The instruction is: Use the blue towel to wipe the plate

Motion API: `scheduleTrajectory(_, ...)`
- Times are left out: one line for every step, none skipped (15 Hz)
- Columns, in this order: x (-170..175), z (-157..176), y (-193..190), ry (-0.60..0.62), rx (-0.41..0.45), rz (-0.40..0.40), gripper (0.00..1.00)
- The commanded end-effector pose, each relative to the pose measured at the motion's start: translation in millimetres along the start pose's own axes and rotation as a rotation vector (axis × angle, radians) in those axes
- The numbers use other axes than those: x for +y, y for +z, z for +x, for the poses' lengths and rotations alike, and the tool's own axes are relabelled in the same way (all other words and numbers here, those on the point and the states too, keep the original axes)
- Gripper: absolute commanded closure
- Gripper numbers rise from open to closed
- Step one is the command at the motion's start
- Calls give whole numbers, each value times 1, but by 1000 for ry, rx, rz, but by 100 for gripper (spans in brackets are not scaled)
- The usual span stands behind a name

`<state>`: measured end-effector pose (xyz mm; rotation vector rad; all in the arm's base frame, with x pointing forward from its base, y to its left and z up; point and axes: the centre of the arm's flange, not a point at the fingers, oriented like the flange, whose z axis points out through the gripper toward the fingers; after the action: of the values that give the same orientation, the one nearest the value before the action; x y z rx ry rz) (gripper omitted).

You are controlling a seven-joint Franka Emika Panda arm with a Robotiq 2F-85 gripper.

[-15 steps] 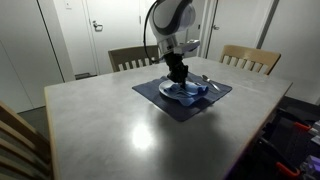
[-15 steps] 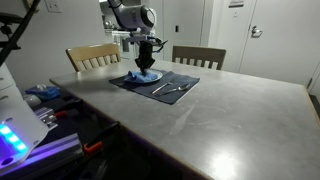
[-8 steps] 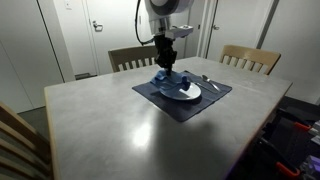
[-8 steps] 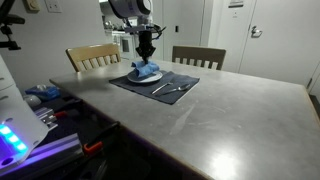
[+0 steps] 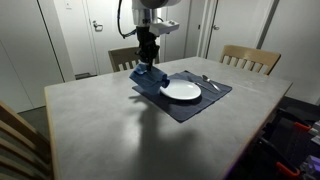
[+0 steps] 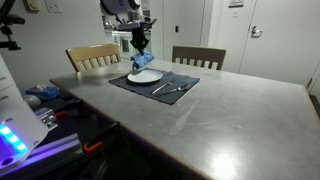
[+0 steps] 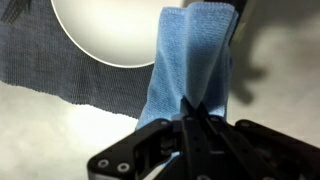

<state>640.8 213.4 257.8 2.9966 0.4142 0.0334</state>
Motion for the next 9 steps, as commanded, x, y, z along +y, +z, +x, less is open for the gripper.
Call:
scheduleTrajectory(-8,30,12,14,56,34,99)
scheduleTrajectory(-8,37,16,14,62,42,99)
scheduleTrajectory(-9,44,21,14,59,45,99)
scheduleTrajectory(-9,50,26,15,57,47,99)
scheduleTrajectory(-10,56,31,14,50,51,99)
scheduleTrajectory(-11,62,36,13,40,48,99)
scheduleTrajectory(-12,67,42,10,26,44,99)
scheduleTrajectory(-12,72,48,10,18,42,99)
scheduleTrajectory(-12,75,55,11,7,42,99)
